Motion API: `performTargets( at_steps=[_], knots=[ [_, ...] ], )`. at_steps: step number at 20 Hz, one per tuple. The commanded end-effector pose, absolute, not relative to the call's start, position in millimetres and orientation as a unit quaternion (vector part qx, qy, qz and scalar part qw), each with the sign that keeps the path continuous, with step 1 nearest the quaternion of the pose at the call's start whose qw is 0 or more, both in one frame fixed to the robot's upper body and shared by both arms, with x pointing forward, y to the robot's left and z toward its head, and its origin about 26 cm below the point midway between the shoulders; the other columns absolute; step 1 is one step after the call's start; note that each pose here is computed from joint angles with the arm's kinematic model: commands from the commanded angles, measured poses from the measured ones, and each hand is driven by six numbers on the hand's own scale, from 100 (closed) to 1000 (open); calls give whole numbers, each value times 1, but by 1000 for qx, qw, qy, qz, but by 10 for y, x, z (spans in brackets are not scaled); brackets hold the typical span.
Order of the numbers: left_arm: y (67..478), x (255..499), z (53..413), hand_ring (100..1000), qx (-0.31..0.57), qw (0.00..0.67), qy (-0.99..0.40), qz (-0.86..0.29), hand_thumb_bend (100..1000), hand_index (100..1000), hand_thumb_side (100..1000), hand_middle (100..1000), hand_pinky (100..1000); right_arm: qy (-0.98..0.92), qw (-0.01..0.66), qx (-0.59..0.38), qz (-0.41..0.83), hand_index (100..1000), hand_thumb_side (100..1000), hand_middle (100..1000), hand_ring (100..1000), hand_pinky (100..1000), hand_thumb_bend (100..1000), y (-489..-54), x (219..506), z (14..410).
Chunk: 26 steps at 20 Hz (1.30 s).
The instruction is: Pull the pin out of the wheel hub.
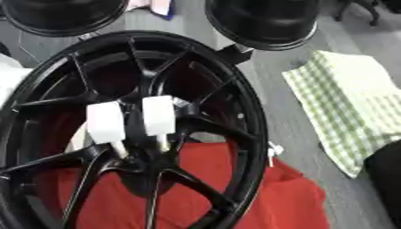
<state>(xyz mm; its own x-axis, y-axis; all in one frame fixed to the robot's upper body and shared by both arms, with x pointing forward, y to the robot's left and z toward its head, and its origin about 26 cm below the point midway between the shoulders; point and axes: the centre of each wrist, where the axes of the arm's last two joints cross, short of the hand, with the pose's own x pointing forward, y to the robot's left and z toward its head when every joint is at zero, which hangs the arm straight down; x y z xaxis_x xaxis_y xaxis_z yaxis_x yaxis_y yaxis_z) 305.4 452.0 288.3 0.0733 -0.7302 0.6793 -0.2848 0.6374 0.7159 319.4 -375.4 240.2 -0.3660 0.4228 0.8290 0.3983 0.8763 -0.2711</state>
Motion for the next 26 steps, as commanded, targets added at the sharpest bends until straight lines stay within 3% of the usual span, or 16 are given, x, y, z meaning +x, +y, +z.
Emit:
performTargets(
  at_steps=[1,3,5,7,9,11,13,16,19,26],
  knots=[
    [4560,3029,2796,424,401,624,-648,-169,411,345,100,380,519,-837,486,-251,10,683,656,616,702,814,100,-3760,3170,2546],
    [4571,3026,2630,431,403,638,-636,-164,390,358,100,386,523,-837,486,-250,9,683,657,616,702,814,100,-3757,3172,2546],
    [4600,3012,2495,465,409,650,-622,-154,283,409,117,421,558,-838,485,-250,7,683,656,616,702,814,100,-3759,3170,2550],
    [4611,3002,2398,713,402,662,-612,-157,387,775,415,733,748,-839,484,-250,5,683,656,616,702,814,100,-3763,3168,2554],
    [4624,2991,2348,836,396,670,-602,-177,492,888,546,876,842,-839,483,-250,4,683,657,616,701,814,100,-3765,3166,2553],
    [4641,2983,2343,857,396,672,-597,-190,532,924,592,902,854,-839,483,-250,3,683,657,616,701,814,100,-3763,3167,2552],
    [4644,2978,2362,848,394,669,-598,-197,517,920,628,893,841,-839,484,-249,4,683,658,616,701,814,100,-3762,3168,2550],
    [4595,2962,2491,742,387,638,-640,-183,295,766,686,767,741,-839,484,-251,3,682,655,616,701,814,100,-3768,3166,2549],
    [4428,2925,2704,653,371,561,-729,-125,170,690,714,682,692,-840,481,-251,4,683,652,616,700,814,100,-3768,3164,2562],
    [3695,2768,3116,641,270,373,-888,-12,190,687,683,668,677,-845,473,-249,6,682,640,616,699,814,100,-3742,3163,2605]
  ],
)
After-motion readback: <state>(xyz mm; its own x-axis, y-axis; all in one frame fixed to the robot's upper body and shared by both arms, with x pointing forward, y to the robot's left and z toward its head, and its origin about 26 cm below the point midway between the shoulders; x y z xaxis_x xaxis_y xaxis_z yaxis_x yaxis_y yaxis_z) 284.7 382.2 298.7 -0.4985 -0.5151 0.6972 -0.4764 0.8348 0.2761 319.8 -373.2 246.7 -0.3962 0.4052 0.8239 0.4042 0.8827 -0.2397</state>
